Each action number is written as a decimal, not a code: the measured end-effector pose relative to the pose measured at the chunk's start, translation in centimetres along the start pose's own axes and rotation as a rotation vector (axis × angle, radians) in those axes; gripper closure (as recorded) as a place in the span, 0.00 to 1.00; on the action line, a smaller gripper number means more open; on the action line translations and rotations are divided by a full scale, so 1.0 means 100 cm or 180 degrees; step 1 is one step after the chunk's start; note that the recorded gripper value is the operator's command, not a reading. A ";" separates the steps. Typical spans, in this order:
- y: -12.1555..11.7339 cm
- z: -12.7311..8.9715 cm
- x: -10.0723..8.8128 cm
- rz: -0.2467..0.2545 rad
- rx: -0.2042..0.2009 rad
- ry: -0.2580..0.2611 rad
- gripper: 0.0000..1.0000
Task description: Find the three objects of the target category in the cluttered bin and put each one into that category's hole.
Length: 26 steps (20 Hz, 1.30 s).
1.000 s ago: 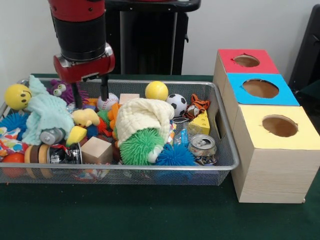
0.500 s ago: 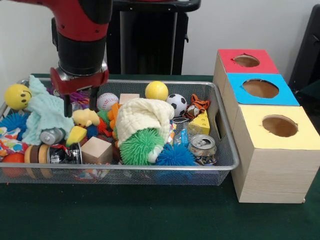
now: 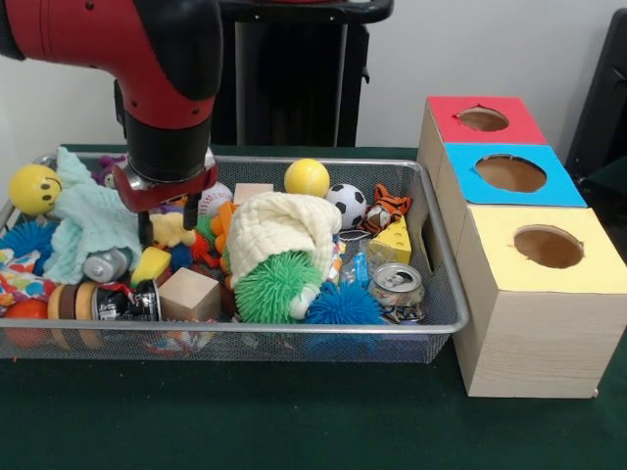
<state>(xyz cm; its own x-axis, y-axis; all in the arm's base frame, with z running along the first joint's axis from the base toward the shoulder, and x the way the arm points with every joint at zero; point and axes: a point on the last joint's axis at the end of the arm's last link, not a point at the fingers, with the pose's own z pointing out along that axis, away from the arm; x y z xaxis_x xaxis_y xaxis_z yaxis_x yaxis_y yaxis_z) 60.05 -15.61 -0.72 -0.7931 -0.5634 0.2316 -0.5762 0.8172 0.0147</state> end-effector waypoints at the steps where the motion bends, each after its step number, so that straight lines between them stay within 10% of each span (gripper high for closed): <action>1: 0.002 0.003 0.000 0.0027 -0.0037 0.0008 0.00; 12: 0.014 0.012 0.001 0.0226 -0.0321 0.0172 0.00; 13: 0.014 0.014 0.001 0.0223 -0.0306 0.0197 1.00; 26: 0.013 0.028 -0.006 0.0207 -0.0291 0.0231 1.00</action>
<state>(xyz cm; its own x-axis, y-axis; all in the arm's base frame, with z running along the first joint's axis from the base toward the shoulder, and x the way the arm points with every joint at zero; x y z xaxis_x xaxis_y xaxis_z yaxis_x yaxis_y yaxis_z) 59.24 -14.55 -3.57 -0.8100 -0.5011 0.3047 -0.5009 0.8613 0.0851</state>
